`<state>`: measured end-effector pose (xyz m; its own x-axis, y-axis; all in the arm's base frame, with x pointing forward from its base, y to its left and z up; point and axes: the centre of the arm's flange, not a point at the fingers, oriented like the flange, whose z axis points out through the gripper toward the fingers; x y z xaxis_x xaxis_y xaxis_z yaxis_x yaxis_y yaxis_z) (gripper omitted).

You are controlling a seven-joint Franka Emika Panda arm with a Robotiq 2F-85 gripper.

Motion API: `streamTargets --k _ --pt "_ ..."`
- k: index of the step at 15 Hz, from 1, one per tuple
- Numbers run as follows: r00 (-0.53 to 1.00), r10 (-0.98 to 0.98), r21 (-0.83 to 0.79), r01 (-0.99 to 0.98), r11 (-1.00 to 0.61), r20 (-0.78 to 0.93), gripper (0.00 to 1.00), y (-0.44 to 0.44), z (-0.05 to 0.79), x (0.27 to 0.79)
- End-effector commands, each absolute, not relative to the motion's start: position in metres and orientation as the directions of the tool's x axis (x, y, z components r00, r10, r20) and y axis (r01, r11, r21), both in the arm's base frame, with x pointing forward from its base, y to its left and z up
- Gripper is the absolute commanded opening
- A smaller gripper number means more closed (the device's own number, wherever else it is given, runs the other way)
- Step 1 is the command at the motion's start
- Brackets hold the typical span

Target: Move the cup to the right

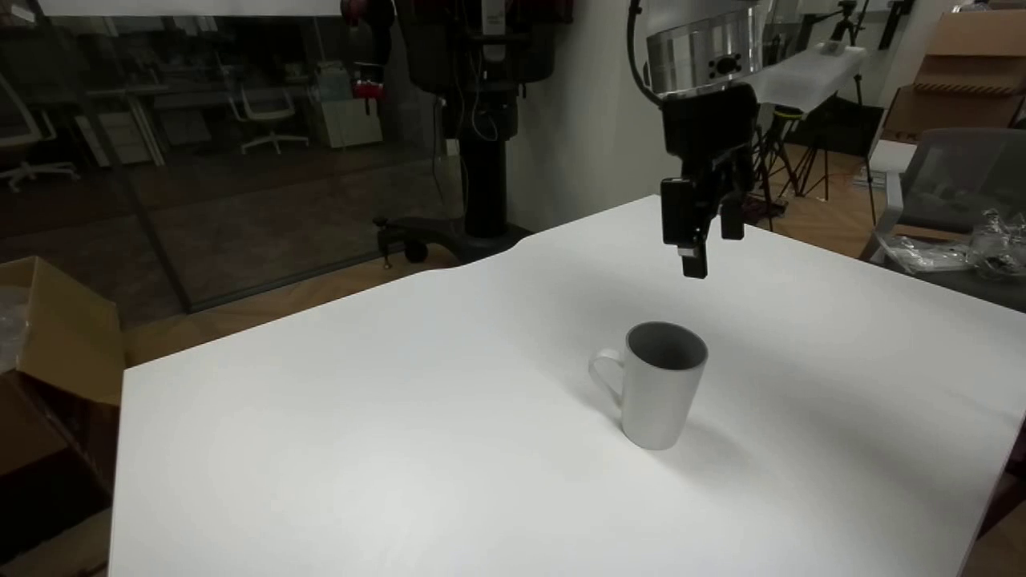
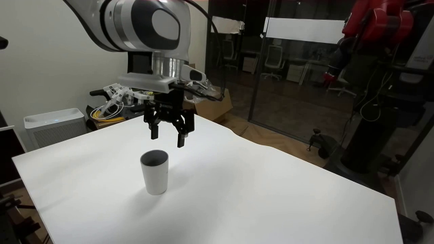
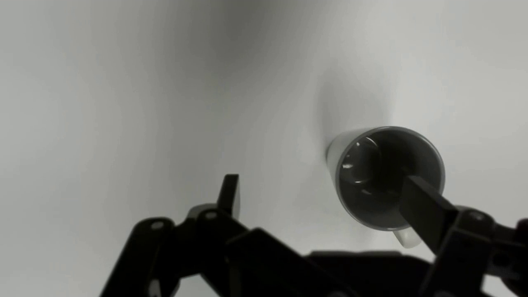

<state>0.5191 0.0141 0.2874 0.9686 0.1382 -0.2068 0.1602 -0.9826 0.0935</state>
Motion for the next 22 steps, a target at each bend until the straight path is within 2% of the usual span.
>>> streamTargets --k 1,10,15,16,22 --pt "0.973 0.135 0.146 0.163 -0.976 -0.185 1.00 0.023 0.262 0.511" --pt "0.965 0.176 0.158 0.209 -0.965 -0.196 1.00 0.026 0.210 0.504" --pt "0.983 0.179 0.237 0.184 -0.954 -0.044 1.00 0.033 0.211 0.517" --pt "0.973 0.208 0.187 0.224 -0.956 -0.105 1.00 0.026 0.211 0.512" --pt "0.975 0.219 0.174 0.221 -0.960 -0.029 1.00 0.037 0.213 0.515"
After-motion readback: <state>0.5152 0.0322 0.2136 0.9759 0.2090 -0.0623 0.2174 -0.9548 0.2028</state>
